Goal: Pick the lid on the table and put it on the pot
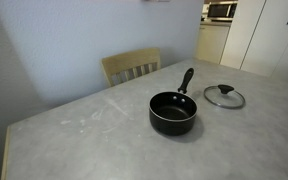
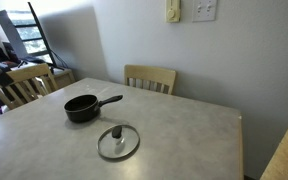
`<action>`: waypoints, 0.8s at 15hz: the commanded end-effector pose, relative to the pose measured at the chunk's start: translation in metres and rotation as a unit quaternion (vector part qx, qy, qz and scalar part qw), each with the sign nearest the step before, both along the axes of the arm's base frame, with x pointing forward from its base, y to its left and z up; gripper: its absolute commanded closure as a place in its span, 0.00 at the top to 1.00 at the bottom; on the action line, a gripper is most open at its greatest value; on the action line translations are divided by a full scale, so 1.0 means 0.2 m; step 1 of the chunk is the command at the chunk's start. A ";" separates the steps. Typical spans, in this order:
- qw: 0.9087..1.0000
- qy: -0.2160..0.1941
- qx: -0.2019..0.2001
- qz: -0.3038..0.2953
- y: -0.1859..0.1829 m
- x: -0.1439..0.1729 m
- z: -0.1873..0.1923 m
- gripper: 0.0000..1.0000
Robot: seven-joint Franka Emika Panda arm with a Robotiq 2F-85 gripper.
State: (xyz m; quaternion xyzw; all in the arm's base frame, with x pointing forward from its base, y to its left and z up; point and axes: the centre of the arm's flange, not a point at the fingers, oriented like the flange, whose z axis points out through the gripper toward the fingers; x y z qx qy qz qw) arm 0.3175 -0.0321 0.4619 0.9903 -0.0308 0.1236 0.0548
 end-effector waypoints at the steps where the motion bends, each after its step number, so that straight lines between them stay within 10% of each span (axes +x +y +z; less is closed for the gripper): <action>1: 0.999 0.022 0.004 0.026 -0.12 0.12 -0.21 1.00; 12: 0.998 0.051 0.026 0.026 -0.15 0.15 -0.30 1.00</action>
